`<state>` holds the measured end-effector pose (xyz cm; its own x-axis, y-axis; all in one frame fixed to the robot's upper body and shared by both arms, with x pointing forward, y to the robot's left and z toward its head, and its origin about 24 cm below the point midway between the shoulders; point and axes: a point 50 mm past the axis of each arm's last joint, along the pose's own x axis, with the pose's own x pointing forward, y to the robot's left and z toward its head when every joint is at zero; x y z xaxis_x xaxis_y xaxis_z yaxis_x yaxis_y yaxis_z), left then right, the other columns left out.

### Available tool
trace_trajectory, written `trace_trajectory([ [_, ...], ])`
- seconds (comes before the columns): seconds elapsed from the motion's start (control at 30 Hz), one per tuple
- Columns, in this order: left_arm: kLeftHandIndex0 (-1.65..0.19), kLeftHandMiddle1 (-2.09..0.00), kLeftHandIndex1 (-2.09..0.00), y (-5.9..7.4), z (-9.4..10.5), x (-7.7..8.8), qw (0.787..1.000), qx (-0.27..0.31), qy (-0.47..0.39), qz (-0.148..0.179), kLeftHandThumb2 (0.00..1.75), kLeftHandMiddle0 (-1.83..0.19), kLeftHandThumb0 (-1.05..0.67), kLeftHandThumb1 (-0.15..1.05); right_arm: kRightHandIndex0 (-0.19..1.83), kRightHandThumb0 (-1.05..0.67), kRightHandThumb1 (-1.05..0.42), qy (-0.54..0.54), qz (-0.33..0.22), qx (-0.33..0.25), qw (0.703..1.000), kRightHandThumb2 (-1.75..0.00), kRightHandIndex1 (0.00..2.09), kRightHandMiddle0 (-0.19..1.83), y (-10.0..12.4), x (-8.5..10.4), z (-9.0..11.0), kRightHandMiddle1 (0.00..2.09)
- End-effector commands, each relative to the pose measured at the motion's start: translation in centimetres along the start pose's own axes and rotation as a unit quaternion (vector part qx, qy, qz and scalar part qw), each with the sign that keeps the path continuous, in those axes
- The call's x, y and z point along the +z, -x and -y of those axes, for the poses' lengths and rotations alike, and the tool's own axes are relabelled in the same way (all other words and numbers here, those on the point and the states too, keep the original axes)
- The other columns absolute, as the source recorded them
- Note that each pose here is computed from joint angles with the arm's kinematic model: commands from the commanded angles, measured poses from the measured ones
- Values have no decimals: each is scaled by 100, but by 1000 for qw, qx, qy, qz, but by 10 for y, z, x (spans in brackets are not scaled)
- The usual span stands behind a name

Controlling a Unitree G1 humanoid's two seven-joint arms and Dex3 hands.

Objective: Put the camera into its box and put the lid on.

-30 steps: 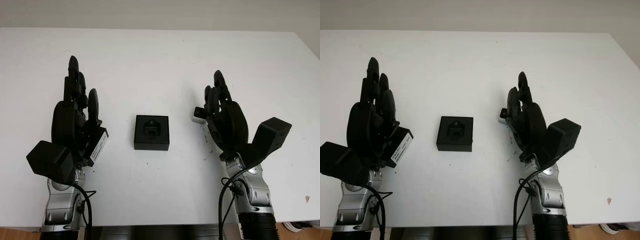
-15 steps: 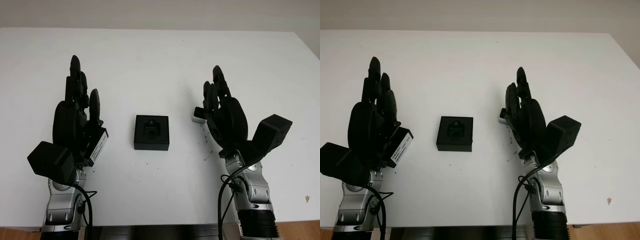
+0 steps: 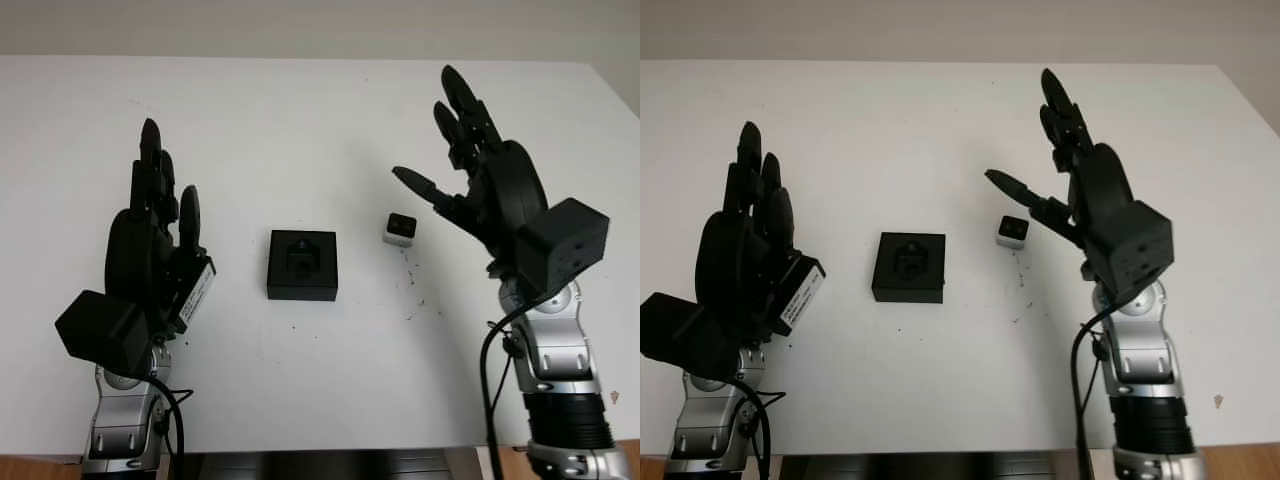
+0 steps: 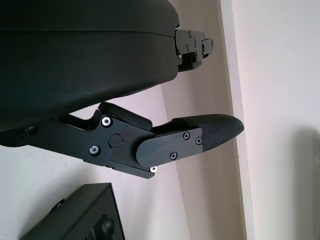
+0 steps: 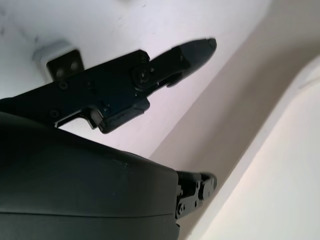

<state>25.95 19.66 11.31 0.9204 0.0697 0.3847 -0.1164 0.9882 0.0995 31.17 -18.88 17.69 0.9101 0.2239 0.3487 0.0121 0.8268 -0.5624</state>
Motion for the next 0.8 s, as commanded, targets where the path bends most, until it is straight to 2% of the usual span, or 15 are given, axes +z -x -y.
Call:
trace_trajectory([
  [0.0,8,-5,-5,2,1,1,1000,-2,0,1,62,10,-71,105,25,-65,-79,49,15,7,999,-3,23,22,-5,5,4,28],
  [0.2,8,-5,-5,3,3,-1,1000,-3,-2,-2,63,10,-72,105,27,-70,-79,189,-2,44,981,-4,22,25,-12,0,-1,29],
  [0.4,8,-5,-5,2,5,-1,1000,-8,-5,0,64,10,-71,105,26,-61,-77,255,-55,99,960,-5,17,26,-12,-6,-11,17],
  [0.57,8,-5,-5,1,5,-1,1000,-9,-3,-1,64,10,-71,105,38,-64,-78,320,-69,115,938,-5,21,34,-9,-10,-16,13],
  [0.77,9,-5,-5,0,6,-2,1000,-13,-4,2,65,11,-72,105,41,-68,-81,348,-95,126,924,-6,20,37,-7,-15,-19,10],
])
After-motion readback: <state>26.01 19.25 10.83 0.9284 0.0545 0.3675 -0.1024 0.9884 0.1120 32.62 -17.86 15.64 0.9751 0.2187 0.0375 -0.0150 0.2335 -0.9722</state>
